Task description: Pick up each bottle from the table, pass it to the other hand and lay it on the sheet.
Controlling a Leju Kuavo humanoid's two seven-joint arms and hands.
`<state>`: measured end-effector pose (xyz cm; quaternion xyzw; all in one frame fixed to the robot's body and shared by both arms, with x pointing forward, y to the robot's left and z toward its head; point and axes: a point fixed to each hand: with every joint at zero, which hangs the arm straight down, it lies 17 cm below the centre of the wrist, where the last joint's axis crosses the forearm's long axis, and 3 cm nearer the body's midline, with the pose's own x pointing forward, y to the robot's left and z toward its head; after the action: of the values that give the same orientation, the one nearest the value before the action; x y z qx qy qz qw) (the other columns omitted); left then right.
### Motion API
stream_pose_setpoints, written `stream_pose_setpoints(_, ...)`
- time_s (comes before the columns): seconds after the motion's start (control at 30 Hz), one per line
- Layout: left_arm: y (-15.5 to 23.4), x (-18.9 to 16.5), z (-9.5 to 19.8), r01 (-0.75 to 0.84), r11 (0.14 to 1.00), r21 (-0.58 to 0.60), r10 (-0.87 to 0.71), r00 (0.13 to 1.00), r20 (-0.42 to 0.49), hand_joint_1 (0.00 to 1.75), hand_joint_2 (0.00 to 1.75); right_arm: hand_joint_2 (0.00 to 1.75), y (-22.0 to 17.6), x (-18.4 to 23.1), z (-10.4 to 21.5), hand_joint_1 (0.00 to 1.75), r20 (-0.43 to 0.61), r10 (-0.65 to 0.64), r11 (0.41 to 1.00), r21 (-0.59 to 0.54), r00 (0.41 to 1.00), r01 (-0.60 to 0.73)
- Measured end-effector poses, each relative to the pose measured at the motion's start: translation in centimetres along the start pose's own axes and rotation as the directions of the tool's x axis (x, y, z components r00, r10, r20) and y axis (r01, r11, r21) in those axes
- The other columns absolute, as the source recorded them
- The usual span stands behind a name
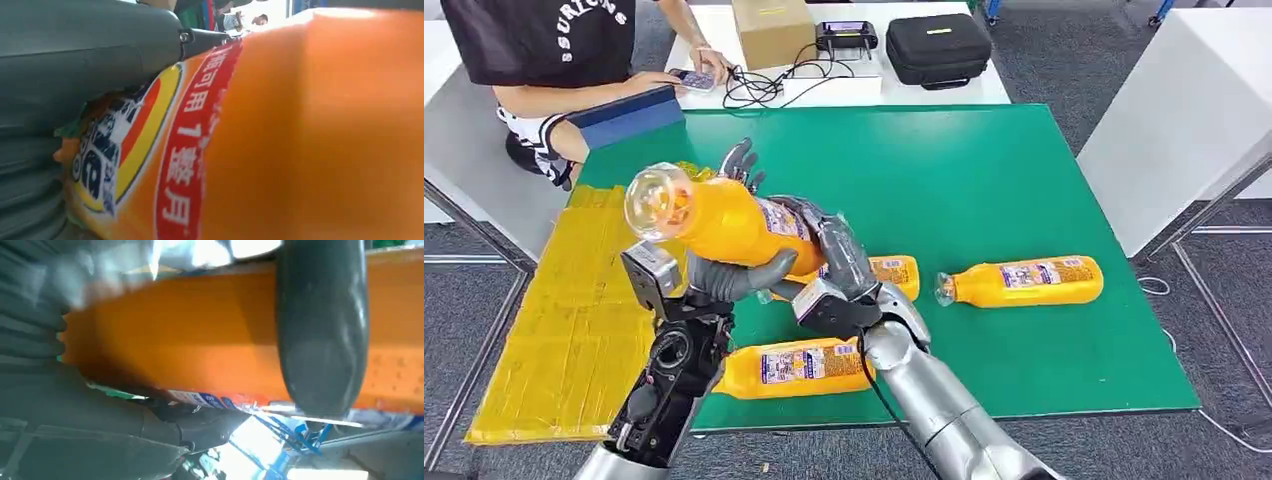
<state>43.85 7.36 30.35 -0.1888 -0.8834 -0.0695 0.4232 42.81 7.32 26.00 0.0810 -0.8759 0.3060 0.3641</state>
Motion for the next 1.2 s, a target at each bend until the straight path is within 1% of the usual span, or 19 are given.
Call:
stream_pose_setpoints(0.1, 0.5, -0.2, 0.3, -0.003, 1.000, 0.012, 0.003, 1.000, -0.008, 0.00, 1.75, 1.75, 0.5, 0.1, 0.2, 1.75, 0.004, 0.056, 0.998, 0.022, 0.998, -0.056)
stream_pose_setpoints(0.4, 0.5, -0.5, 0.7, -0.006, 1.000, 0.015, 0.006, 1.000, -0.016, 0.00, 1.75, 1.75, 1.0, 0.1, 0.6, 1.75, 0.012, 0.076, 0.996, 0.044, 0.997, -0.076)
stream_pose_setpoints(0.43, 0.5, -0.5, 0.7, -0.006, 1.000, 0.016, 0.006, 1.000, -0.017, 1.75, 1.75, 1.75, 1.0, 0.1, 0.6, 1.75, 0.010, 0.076, 0.996, 0.046, 0.997, -0.077)
stream_pose_setpoints(0.63, 0.9, -0.7, 1.0, -0.024, 0.999, 0.035, 0.025, 0.999, -0.023, 1.75, 1.75, 1.75, 0.8, -0.2, 1.0, 1.75, -0.001, 0.091, 0.995, 0.029, 0.996, -0.091)
stream_pose_setpoints(0.67, 0.9, -0.7, 1.0, -0.025, 0.999, 0.036, 0.026, 0.999, -0.023, 1.75, 1.75, 1.75, 0.7, -0.2, 1.1, 1.43, -0.001, 0.094, 0.995, 0.022, 0.996, -0.094)
stream_pose_setpoints(0.7, 0.9, -0.7, 1.0, -0.027, 0.999, 0.037, 0.027, 0.999, -0.024, 1.75, 1.75, 1.75, 0.5, -0.2, 1.1, 0.00, -0.001, 0.099, 0.995, 0.015, 0.995, -0.099)
stream_pose_setpoints(0.8, 0.9, -0.5, 0.8, -0.035, 0.999, 0.042, 0.035, 0.999, -0.020, 1.75, 1.75, 1.75, 0.1, -0.3, 1.5, 0.00, -0.007, 0.114, 0.993, 0.001, 0.993, -0.114)
stream_pose_setpoints(0.97, 1.6, -0.3, 0.6, -0.022, 0.997, 0.070, 0.023, 1.000, -0.013, 1.75, 1.75, 1.75, -0.7, -0.3, 2.5, 0.00, -0.011, 0.188, 0.982, -0.020, 0.982, -0.188)
stream_pose_setpoints(1.03, 2.9, -0.1, 0.5, 0.019, 0.993, 0.115, -0.019, 1.000, -0.007, 1.75, 1.75, 1.75, -1.9, 0.0, 2.9, 0.00, -0.003, 0.239, 0.969, -0.057, 0.971, -0.239)
stream_pose_setpoints(1.1, 4.5, -0.2, 0.6, 0.089, 0.983, 0.161, -0.088, 0.996, -0.014, 1.75, 1.75, 1.75, -3.1, 0.3, 3.2, 0.00, -0.008, 0.291, 0.952, -0.092, 0.957, -0.290)
stream_pose_setpoints(1.13, 5.7, -0.1, 0.7, 0.161, 0.967, 0.197, -0.161, 0.987, -0.018, 1.75, 1.75, 1.75, -4.1, 0.3, 3.4, 0.00, -0.022, 0.348, 0.930, -0.116, 0.937, -0.348)
stream_pose_setpoints(1.17, 6.6, 0.3, 0.7, 0.264, 0.936, 0.232, -0.267, 0.964, -0.020, 1.75, 1.75, 1.75, -5.1, 0.1, 3.8, 0.00, -0.043, 0.433, 0.891, -0.130, 0.900, -0.435)
stream_pose_setpoints(1.2, 7.7, 1.2, 0.8, 0.411, 0.867, 0.282, -0.423, 0.906, -0.020, 1.75, 1.75, 1.75, -6.3, 0.0, 4.1, 0.00, -0.062, 0.535, 0.832, -0.139, 0.843, -0.538)
